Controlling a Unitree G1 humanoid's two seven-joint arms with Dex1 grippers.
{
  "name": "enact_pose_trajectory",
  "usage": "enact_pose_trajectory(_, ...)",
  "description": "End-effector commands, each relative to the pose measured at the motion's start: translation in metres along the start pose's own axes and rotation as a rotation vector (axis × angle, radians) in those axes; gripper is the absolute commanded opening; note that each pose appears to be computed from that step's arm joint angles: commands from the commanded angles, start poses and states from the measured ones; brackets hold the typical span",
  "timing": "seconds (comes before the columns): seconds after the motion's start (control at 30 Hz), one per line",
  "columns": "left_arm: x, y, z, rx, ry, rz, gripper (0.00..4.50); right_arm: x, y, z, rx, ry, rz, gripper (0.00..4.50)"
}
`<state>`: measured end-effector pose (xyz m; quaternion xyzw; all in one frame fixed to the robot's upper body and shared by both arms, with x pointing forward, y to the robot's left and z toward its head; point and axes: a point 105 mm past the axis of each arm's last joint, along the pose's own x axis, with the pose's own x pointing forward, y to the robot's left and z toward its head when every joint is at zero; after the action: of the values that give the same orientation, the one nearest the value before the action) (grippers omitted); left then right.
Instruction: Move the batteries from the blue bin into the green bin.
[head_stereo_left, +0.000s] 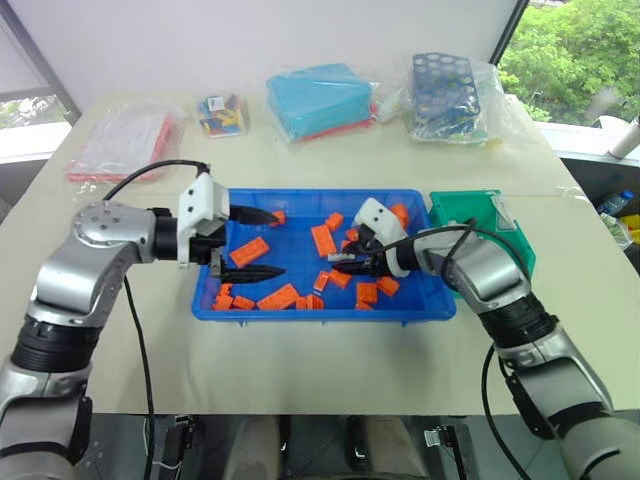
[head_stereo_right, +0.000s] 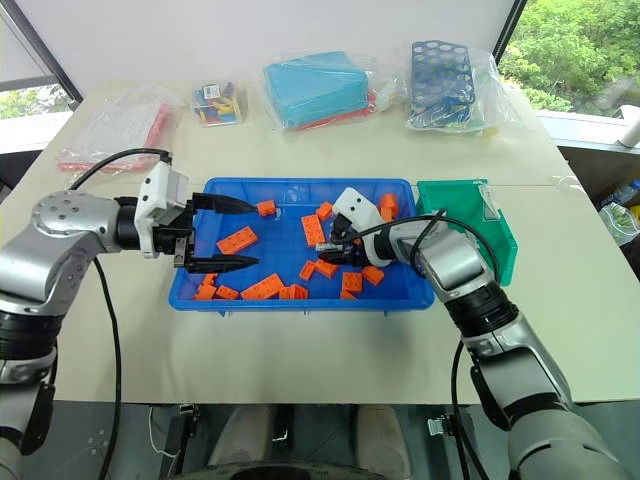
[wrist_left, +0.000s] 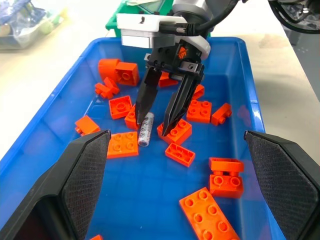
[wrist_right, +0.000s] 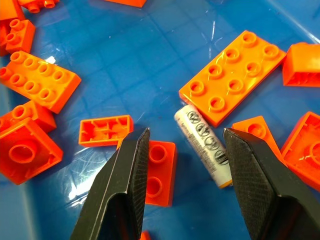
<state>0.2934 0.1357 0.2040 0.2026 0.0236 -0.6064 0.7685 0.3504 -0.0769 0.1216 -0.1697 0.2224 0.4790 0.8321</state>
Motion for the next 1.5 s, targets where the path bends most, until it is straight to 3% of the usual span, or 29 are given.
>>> enact_pose_trajectory(0.03, -0.005, 0.000, 0.012, 0.046, -0.011, 0.017, 4.50, -0.003, -0.001, 0.012, -0.027, -0.030, 0.000, 2.37)
enact_pose_trajectory(0.23, -0.002, -0.001, 0.012, 0.052, -0.017, 0.014, 4.50, 0.007, -0.009, -0.005, -0.040, 0.031, -0.011, 2.37)
enact_pose_trajectory(0.47, -0.006, 0.003, 0.013, 0.061, -0.015, 0.035, 4.50, -0.007, -0.003, 0.026, -0.039, -0.046, 0.037, 2.37)
enact_pose_trajectory(0.93, -0.003, 0.006, 0.015, 0.071, -0.026, 0.050, 4.50, -0.006, -0.008, 0.029, -0.059, -0.026, 0.040, 2.37)
enact_pose_trajectory(1.37, -0.005, 0.005, 0.013, 0.065, -0.021, 0.060, 4.50, -0.019, 0.027, 0.023, -0.047, -0.040, 0.091, 2.37)
enact_pose_trajectory(1.47, -0.004, 0.005, 0.012, 0.063, -0.023, 0.057, 4.50, -0.020, 0.026, 0.022, -0.035, -0.039, 0.068, 3.18)
enact_pose_trajectory(1.5, -0.003, 0.005, 0.013, 0.063, -0.024, 0.056, 4.50, -0.021, 0.024, 0.021, -0.039, -0.037, 0.055, 3.63)
